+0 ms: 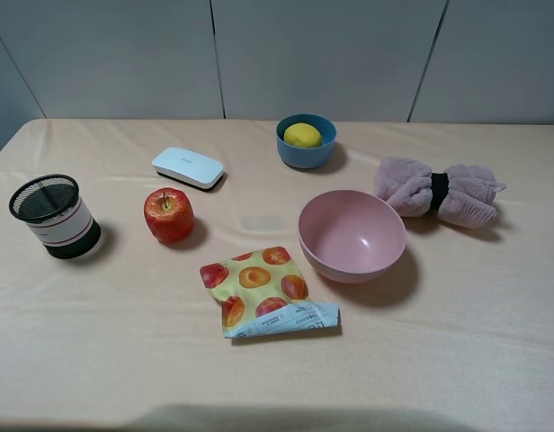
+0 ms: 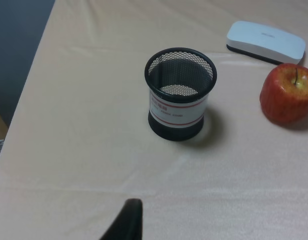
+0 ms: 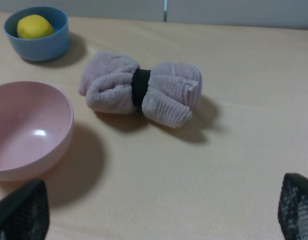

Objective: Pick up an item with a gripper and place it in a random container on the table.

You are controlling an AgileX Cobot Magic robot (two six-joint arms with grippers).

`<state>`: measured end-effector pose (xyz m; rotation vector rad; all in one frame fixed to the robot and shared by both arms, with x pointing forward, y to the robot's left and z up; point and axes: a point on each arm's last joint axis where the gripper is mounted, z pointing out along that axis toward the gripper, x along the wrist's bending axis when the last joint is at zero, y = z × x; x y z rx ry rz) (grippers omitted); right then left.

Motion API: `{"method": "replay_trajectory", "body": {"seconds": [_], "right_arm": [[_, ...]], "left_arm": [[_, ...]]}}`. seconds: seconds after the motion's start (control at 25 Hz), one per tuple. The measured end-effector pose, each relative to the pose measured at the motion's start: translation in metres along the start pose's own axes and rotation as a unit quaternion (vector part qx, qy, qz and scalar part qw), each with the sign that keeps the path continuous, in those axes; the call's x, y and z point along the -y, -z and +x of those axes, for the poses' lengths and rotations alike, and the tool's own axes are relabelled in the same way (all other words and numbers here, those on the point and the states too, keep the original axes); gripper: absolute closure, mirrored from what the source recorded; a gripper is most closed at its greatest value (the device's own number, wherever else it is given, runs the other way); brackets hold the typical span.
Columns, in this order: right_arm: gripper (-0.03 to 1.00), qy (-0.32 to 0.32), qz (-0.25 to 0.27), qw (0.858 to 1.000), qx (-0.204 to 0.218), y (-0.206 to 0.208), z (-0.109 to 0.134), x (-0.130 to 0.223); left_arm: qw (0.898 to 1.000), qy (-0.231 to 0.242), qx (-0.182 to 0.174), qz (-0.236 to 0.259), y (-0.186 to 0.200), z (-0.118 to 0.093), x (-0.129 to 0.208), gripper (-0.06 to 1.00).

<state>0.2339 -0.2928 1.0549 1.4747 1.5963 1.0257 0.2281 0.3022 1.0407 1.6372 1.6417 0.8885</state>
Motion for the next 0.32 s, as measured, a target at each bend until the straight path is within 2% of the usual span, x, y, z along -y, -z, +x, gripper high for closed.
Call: {"method": "replay_trajectory", "body": {"seconds": [0.32], "right_arm": [[0.27, 0.0, 0.0, 1.0, 0.0, 0.0, 0.0, 0.0]], "left_arm": [[1.0, 0.0, 0.0, 0.0, 0.0, 0.0, 0.0, -0.05]]}}
